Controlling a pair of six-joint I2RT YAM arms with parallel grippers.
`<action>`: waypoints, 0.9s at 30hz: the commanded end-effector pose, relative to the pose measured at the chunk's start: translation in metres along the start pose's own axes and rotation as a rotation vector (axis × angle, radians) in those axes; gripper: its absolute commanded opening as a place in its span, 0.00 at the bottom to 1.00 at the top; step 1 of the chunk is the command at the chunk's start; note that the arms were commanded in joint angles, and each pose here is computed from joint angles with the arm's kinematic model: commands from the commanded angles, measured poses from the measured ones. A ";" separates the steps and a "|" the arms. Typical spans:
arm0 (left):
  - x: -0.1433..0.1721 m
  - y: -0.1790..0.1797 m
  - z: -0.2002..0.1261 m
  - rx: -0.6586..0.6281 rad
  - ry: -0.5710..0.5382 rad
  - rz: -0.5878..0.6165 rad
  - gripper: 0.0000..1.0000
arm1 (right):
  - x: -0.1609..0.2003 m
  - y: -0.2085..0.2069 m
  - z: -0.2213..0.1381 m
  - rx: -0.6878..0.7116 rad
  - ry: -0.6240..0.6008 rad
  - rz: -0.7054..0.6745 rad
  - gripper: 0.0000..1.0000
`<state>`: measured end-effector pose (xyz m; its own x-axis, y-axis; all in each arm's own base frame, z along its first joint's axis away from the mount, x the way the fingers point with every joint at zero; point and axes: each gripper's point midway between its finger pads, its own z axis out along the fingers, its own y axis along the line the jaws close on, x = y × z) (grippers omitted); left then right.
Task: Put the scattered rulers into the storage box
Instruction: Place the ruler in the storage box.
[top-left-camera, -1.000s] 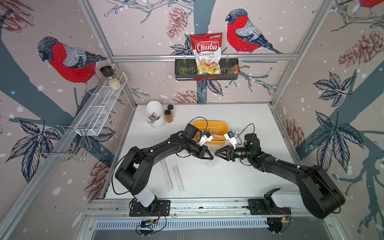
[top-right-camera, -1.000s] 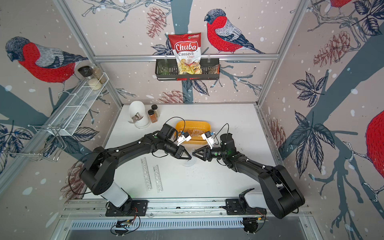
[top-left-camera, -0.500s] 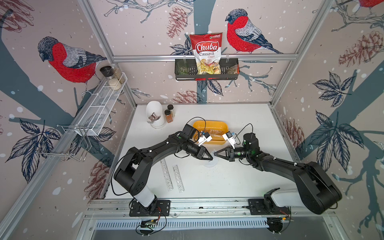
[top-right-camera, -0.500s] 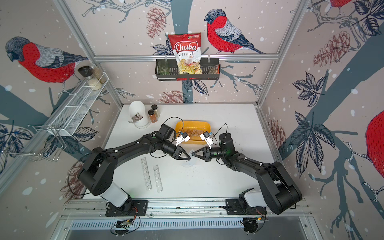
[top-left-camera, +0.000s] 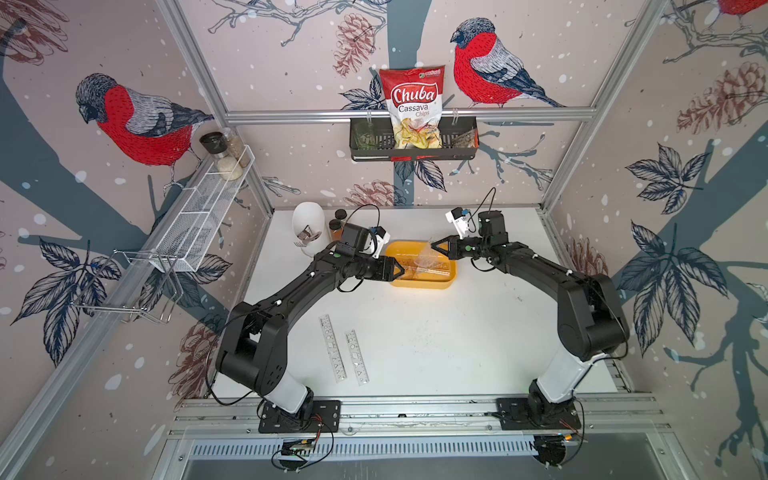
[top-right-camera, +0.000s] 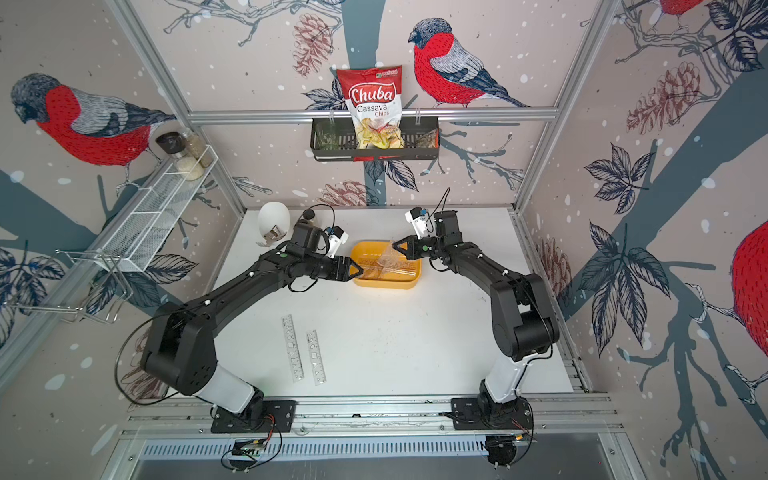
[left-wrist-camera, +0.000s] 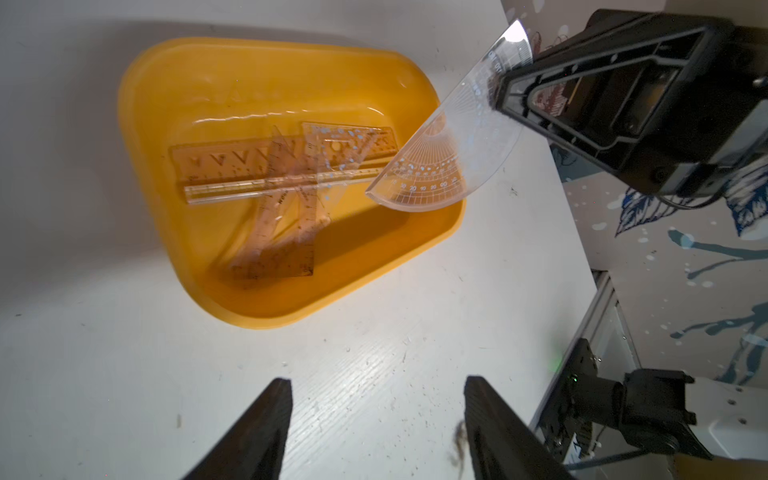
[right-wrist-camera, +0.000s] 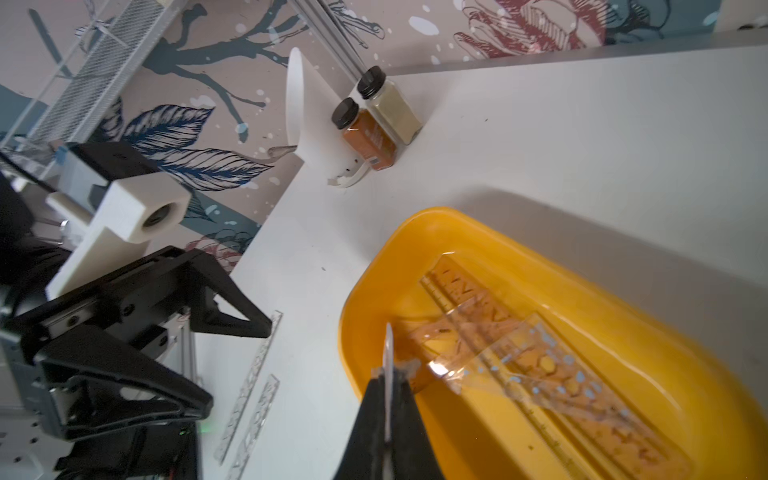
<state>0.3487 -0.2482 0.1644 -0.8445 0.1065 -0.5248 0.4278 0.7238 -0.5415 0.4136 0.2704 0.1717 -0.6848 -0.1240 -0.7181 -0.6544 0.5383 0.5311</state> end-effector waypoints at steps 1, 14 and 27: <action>-0.009 0.014 0.002 -0.076 -0.017 0.008 0.70 | 0.026 -0.032 0.006 0.130 0.148 -0.005 0.00; -0.002 0.028 0.011 -0.072 0.003 -0.015 0.70 | 0.051 -0.051 0.019 0.167 0.253 0.016 0.00; 0.000 0.034 0.012 -0.075 0.007 -0.026 0.70 | 0.058 -0.066 0.024 0.196 0.286 0.029 0.14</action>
<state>0.3651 -0.2320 0.1376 -0.8668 0.0854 -0.4912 0.3662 0.7777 -0.5110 0.4249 0.2532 0.0908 -0.7781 -0.3000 -0.5519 -0.5828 0.6725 0.4562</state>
